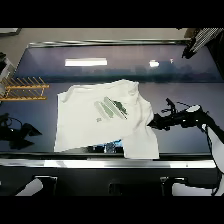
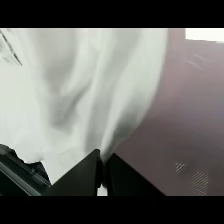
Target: Fold the clothes and pants, and hang the long-sleeved shirts on hangers.
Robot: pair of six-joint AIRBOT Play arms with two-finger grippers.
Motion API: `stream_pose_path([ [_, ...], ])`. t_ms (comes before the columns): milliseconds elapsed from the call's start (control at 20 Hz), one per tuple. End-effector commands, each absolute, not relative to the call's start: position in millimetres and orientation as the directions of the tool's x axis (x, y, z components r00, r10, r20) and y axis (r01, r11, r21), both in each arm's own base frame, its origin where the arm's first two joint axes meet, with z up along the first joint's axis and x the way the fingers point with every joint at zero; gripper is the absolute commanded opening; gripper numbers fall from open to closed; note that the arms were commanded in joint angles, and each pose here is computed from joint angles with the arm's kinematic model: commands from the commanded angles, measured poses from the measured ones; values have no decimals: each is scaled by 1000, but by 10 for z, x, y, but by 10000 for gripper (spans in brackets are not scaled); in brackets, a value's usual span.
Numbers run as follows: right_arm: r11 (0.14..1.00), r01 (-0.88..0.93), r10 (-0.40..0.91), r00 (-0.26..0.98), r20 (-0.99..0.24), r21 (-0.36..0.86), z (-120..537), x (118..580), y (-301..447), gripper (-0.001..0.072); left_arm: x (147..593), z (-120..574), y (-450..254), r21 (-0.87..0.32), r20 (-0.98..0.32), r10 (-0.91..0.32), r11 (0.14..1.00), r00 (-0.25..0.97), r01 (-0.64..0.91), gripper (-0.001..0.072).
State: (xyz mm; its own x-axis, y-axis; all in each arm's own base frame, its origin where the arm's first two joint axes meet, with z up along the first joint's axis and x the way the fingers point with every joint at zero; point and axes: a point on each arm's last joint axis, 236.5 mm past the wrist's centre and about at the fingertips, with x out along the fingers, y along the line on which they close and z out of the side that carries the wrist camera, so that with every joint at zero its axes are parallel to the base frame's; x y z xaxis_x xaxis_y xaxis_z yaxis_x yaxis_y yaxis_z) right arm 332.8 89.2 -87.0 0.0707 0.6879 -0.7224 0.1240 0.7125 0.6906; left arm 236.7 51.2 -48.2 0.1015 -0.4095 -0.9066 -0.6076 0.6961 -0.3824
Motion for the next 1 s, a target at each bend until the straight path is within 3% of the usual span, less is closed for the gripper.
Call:
stream_pose_path([
  [0,703,97,701,72,-709,705,-687,3292,940,31,2169,-674,65,-495,-822,-561,611,103,-618,676],
  [250,694,94,711,64,-700,713,-575,3243,969,31,2001,-881,-148,-508,-790,-607,562,93,-653,670],
  [650,694,74,711,84,-698,716,-385,3223,986,31,2095,-991,-306,-504,-819,-568,645,80,-575,667],
  [850,689,66,717,78,-692,722,-292,3176,1008,31,2130,-999,-322,-505,-821,-564,645,88,-574,517],
  [950,694,51,712,98,-695,718,-217,3186,1004,31,2128,-999,-323,-505,-821,-565,645,87,-573,517],
])
